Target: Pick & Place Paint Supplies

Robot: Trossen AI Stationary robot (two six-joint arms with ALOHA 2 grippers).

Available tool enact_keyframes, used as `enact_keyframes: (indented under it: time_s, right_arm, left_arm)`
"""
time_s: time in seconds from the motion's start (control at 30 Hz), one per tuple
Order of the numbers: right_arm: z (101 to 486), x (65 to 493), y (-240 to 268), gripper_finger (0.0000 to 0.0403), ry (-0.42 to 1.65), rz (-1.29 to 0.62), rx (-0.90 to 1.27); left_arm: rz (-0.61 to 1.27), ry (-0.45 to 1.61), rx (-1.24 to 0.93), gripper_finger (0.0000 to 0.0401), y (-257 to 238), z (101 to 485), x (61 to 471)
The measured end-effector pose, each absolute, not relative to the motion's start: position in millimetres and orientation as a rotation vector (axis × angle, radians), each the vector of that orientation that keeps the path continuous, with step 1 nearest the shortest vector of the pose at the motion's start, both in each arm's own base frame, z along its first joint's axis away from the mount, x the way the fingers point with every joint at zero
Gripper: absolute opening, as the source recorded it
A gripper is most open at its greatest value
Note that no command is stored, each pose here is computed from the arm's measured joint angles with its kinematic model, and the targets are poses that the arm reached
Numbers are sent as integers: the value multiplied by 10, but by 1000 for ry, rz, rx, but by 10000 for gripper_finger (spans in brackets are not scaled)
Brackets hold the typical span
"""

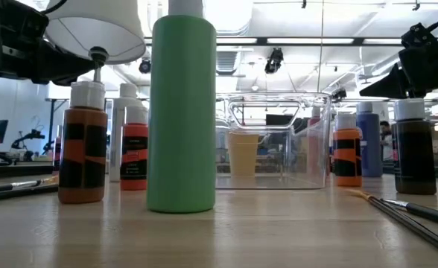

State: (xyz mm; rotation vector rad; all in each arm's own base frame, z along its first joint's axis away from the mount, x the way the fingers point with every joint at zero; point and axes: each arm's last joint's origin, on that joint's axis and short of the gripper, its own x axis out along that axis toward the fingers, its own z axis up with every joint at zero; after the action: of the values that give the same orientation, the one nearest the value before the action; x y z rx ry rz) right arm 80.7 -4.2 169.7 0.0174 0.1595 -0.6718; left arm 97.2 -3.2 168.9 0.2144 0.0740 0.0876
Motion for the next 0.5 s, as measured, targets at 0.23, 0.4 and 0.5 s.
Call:
enact_keyframes:
  time_s: [0.23,0.4,0.5]
  right_arm:
    - [1711,810,-41,8,164,-667,-29]
    - [1916,835,-37,8,-53,-654,133]
    - [2153,802,-42,8,-269,-630,206]
  left_arm:
    - [87,74,215,23,-32,1690,972]
    - [87,74,214,23,-32,1689,972]
    - [87,74,214,23,-32,1690,972]
